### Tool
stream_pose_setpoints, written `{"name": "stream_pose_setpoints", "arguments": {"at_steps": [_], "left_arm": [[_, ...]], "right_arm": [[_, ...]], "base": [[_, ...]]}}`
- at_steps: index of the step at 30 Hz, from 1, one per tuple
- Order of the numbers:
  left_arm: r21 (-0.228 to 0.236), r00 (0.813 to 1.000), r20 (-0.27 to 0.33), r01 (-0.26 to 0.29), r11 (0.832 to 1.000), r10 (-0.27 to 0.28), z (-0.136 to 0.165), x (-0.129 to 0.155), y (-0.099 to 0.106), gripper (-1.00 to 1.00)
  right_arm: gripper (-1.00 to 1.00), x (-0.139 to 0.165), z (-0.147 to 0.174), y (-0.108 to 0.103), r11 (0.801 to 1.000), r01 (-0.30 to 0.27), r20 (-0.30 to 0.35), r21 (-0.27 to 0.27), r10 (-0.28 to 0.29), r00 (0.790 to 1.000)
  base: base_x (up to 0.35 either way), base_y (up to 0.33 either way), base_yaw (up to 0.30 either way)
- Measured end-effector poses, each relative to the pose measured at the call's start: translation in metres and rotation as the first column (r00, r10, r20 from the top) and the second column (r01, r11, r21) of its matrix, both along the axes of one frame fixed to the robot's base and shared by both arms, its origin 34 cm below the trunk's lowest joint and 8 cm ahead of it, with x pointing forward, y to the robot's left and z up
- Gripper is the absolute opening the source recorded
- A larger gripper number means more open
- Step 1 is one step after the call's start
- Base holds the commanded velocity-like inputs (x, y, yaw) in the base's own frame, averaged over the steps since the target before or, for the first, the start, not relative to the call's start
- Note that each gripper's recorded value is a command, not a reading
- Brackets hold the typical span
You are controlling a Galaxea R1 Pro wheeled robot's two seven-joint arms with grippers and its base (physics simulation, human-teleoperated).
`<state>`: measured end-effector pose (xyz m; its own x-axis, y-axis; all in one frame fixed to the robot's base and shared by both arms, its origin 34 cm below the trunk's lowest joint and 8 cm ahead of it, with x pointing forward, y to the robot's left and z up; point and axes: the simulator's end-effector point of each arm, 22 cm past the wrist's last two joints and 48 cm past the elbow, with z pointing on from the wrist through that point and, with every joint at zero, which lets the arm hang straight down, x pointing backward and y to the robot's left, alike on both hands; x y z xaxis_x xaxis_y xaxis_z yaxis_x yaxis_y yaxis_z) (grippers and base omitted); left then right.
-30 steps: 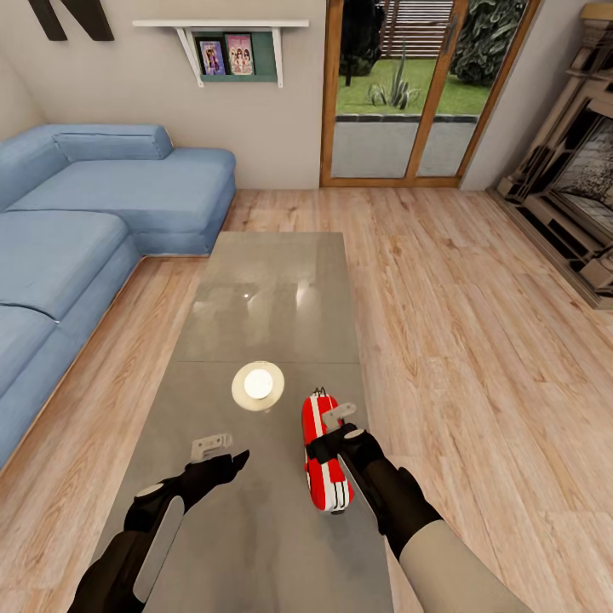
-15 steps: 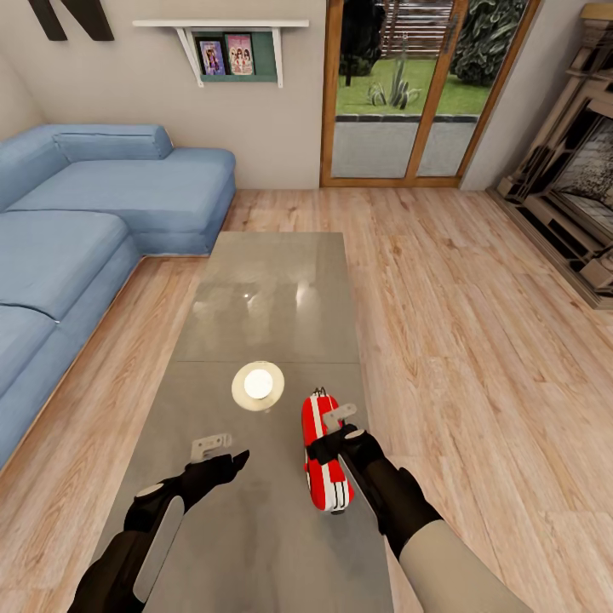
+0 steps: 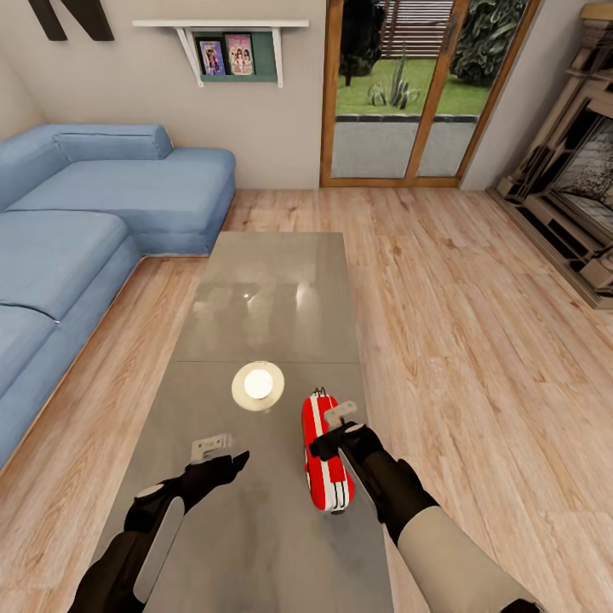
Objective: Turn on the radio receiver that's on the table in the living room.
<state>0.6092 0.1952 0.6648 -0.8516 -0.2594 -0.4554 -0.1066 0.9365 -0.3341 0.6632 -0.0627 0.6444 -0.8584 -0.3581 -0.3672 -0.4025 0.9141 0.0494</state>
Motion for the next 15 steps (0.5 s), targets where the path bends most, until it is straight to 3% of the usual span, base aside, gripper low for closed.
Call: {"name": "stream_pose_setpoints", "arguments": {"at_steps": [15], "left_arm": [[0.000, 1.000, -0.001, 0.000, 1.000, 0.000, 0.000, 0.000, 0.000, 1.00]], "right_arm": [[1.00, 0.011, 0.003, -0.005, 1.000, 0.023, 0.006, 0.003, -0.023, 1.000]], "base": [[0.000, 0.000, 0.000]]}}
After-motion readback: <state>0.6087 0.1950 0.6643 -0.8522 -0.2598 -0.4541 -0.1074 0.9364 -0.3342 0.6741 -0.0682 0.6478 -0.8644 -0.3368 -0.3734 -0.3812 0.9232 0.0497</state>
